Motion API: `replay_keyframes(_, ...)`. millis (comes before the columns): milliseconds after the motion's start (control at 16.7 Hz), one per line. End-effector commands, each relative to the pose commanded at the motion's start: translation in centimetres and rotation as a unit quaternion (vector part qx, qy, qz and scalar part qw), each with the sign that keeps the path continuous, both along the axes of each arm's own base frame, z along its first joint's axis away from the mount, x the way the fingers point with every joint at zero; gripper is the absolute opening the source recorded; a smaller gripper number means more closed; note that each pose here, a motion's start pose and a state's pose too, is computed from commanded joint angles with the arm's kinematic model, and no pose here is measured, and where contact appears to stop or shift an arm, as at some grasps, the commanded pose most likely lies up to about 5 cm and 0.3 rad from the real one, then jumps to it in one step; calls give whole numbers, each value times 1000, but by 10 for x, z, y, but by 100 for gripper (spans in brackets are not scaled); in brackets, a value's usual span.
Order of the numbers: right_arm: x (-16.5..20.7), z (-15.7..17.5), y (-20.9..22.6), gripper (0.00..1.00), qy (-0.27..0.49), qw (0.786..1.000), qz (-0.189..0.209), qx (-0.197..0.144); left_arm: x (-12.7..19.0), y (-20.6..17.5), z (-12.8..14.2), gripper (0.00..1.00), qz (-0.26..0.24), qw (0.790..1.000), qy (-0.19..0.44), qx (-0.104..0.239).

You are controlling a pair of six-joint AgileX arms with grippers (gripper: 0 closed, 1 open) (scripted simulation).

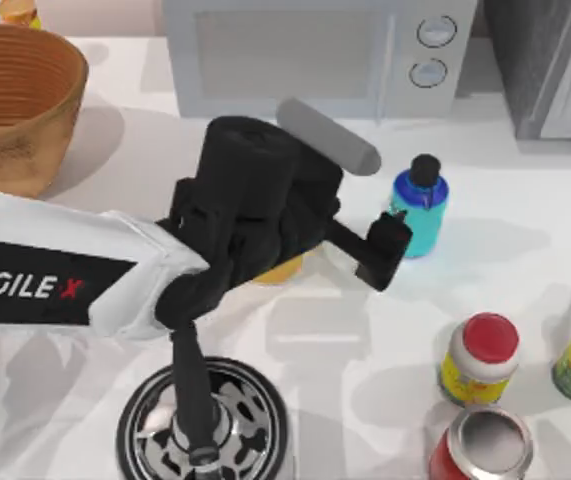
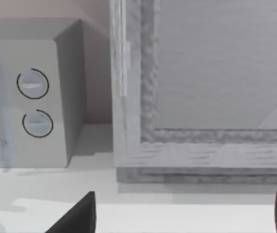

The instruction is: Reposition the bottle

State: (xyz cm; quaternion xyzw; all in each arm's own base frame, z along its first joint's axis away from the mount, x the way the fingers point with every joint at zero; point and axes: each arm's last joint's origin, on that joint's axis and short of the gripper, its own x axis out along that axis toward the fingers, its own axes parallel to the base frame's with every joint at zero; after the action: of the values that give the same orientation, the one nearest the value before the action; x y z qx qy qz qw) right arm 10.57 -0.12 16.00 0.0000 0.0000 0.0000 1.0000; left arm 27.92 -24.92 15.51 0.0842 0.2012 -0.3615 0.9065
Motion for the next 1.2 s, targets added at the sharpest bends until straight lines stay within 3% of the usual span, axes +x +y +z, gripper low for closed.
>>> replay_keyframes(240,0,0,0,100,0,1000,0,0,-2,-17,-26,100,-22,999,23,18)
replay_keyframes(720,0,0,0,100,0,1000,0,0,1,-22,-21,100,-22,999,21,17)
replay_keyframes(960,0,0,0,100,0,1000,0,0,15,-45,-18,100,-23,999,21,17)
replay_keyframes(1200,0,0,0,100,0,1000,0,0,39,-67,-41,100,-22,999,23,18)
